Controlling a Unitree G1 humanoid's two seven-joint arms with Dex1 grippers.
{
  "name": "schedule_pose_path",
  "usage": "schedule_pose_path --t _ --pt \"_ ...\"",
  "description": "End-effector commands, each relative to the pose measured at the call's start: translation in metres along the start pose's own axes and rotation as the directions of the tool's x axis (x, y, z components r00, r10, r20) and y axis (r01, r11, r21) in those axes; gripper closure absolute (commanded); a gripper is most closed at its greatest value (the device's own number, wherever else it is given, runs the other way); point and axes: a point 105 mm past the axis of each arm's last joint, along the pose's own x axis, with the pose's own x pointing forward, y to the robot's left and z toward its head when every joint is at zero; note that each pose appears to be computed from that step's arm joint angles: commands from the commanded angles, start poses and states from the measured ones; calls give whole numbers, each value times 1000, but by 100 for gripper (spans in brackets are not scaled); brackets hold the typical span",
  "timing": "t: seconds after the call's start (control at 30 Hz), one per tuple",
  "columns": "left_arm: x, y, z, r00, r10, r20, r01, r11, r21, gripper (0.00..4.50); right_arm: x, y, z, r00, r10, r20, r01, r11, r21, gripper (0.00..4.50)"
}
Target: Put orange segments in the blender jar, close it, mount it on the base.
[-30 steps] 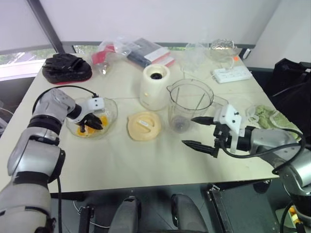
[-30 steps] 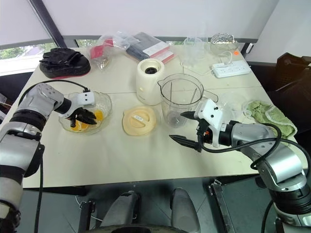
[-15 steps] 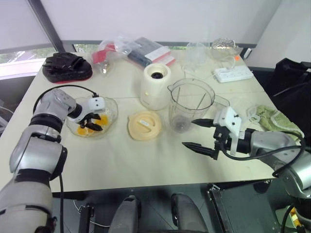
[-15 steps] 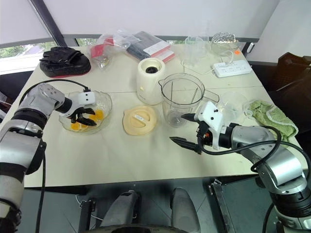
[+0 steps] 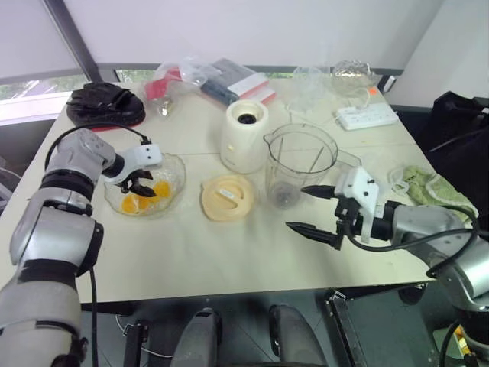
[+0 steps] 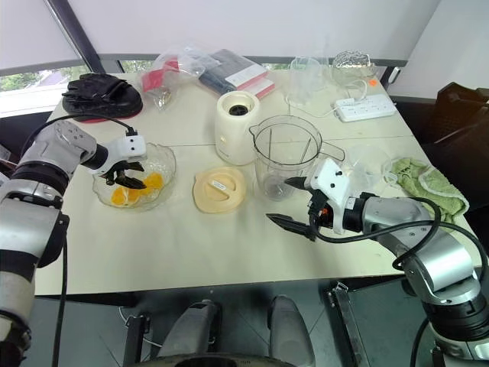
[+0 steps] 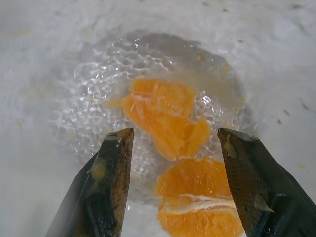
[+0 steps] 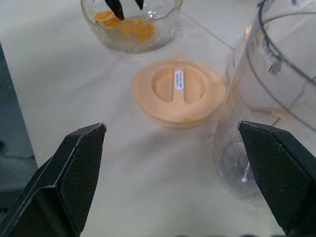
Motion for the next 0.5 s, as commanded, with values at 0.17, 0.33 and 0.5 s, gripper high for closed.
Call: schedule_pose_path --t 0.17,0.33,0.5 --pt "11 0 -11 997 51 -51 -53 998 -33 170 -1 1 9 1000 -3 27 4 999 -37 0" --pt "20 -4 -14 997 48 -59 -51 997 -50 170 -4 1 9 1000 -12 24 13 999 -37 0" --pt "31 -8 -12 996 58 -61 -62 996 -58 170 -4 1 9 1000 -19 24 19 999 -37 0"
